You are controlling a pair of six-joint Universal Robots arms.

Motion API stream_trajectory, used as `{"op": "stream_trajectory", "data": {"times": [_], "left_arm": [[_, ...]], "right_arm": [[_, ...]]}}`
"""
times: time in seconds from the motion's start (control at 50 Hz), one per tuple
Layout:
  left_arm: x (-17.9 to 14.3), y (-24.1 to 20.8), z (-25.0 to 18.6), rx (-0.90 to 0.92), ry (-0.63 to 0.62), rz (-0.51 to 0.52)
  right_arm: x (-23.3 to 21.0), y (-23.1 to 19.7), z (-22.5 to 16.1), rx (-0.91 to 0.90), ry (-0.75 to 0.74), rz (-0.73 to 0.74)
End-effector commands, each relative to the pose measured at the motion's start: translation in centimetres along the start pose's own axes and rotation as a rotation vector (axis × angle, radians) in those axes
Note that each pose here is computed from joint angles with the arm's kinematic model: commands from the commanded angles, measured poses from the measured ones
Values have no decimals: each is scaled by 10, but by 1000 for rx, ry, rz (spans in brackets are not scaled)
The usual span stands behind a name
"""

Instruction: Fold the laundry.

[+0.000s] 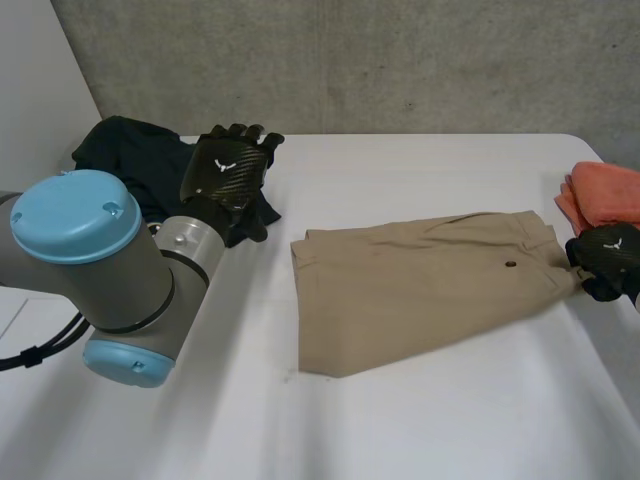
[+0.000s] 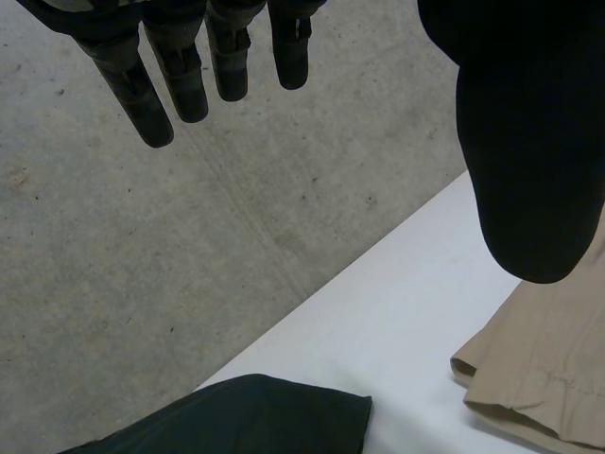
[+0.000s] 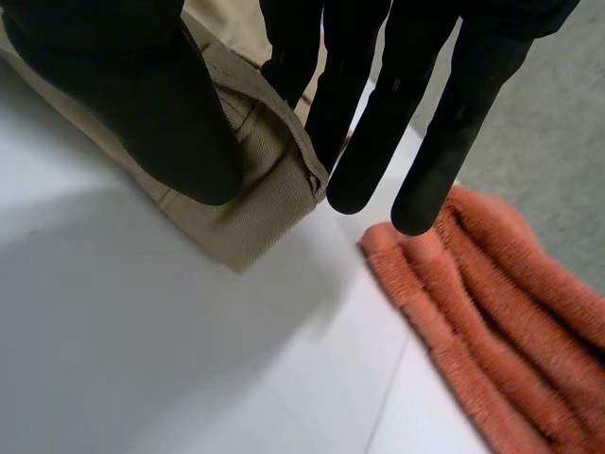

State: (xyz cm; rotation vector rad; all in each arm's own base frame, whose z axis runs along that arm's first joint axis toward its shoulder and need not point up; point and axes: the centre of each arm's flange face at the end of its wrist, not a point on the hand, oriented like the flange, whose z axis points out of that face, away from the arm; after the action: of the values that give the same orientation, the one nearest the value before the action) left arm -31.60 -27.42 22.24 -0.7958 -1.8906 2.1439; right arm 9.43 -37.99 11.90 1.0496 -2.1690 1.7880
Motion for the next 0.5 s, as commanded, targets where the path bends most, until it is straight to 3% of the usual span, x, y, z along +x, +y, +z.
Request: {"op": "stream_trajectory", "data": {"times": [0.02, 0.14, 0.24, 0.32, 0.4, 0.5], "left_arm": [[-1, -3, -3, 2, -2, 0], [-3, -7, -6, 9, -5, 0], [-5, -11, -10, 14, -11, 0], [-7, -9, -14, 5, -13, 0], [-7, -6, -18, -5, -10, 1], [-5, -2, -21, -22, -5, 1]], "right_arm": [[9, -42, -9, 109, 57, -78], [-41, -113, -19, 313, -49, -190], [-118, -165, -42, 518, -231, -293], [-180, -180, -68, 651, -406, -397], [-243, -166, -86, 673, -586, -458], [-267, -163, -91, 628, -640, -468]]}}
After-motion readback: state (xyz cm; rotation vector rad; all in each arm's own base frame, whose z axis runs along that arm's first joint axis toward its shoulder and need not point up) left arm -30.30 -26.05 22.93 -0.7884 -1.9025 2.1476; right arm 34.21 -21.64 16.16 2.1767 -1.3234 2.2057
